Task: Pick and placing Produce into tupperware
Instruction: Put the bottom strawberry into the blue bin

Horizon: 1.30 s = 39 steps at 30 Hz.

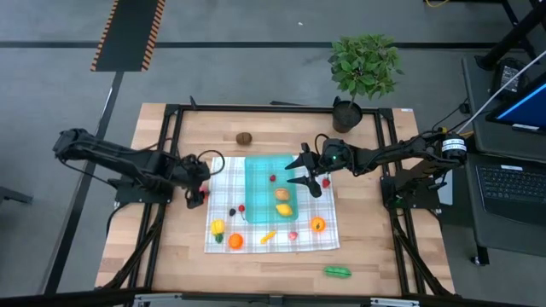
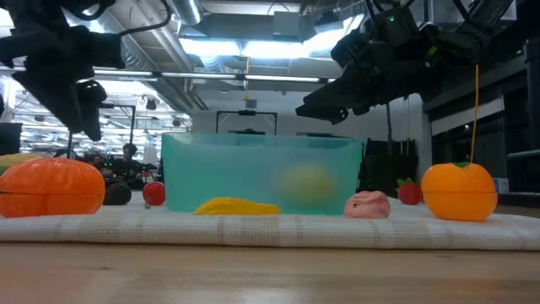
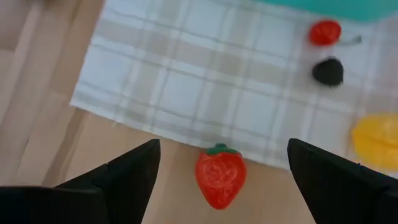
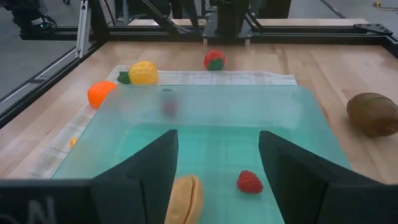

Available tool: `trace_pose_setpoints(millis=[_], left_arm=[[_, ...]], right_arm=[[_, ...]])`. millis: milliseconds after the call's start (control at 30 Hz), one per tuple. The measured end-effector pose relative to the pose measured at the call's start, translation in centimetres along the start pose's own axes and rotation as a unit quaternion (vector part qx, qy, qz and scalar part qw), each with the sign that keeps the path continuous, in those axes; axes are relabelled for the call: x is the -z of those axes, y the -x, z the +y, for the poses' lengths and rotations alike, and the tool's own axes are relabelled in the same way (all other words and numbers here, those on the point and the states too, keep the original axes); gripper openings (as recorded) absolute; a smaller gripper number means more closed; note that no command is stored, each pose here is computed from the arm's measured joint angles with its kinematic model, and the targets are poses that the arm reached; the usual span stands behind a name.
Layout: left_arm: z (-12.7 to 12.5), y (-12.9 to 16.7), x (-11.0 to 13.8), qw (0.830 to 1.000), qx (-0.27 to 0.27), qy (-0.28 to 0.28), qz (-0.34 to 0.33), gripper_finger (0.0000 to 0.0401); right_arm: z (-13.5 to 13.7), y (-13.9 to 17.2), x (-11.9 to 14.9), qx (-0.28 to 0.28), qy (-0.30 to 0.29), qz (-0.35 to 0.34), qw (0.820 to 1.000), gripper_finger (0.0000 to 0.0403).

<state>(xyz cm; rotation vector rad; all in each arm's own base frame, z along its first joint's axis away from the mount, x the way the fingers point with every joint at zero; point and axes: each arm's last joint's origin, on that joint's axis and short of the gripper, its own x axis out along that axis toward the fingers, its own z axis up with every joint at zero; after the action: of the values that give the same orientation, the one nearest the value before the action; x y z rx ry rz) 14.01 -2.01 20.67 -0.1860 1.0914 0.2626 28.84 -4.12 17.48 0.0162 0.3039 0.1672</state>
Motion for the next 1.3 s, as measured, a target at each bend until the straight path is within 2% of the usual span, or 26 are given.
trace_pose_setpoints(millis=[133,333,1300], left_arm=[[-0.7,0.0,0.3,0.999,-0.002,-0.024,0.046,0.0342],[-1.0,0.1,1.0,0.996,-0.014,0.003,0.087,0.0341],[-1.3,0.1,0.8,0.997,-0.006,0.0,0.07,0.0341]], right_arm=[[0.0,0.0,0.0,0.0,0.0,0.0,1.0,0.0227],[0.0,0.0,0.0,0.0,0.013,0.0,1.0,0.0227],[0.0,0.0,0.1,0.0,0.007,0.006,1.0,0.0227]])
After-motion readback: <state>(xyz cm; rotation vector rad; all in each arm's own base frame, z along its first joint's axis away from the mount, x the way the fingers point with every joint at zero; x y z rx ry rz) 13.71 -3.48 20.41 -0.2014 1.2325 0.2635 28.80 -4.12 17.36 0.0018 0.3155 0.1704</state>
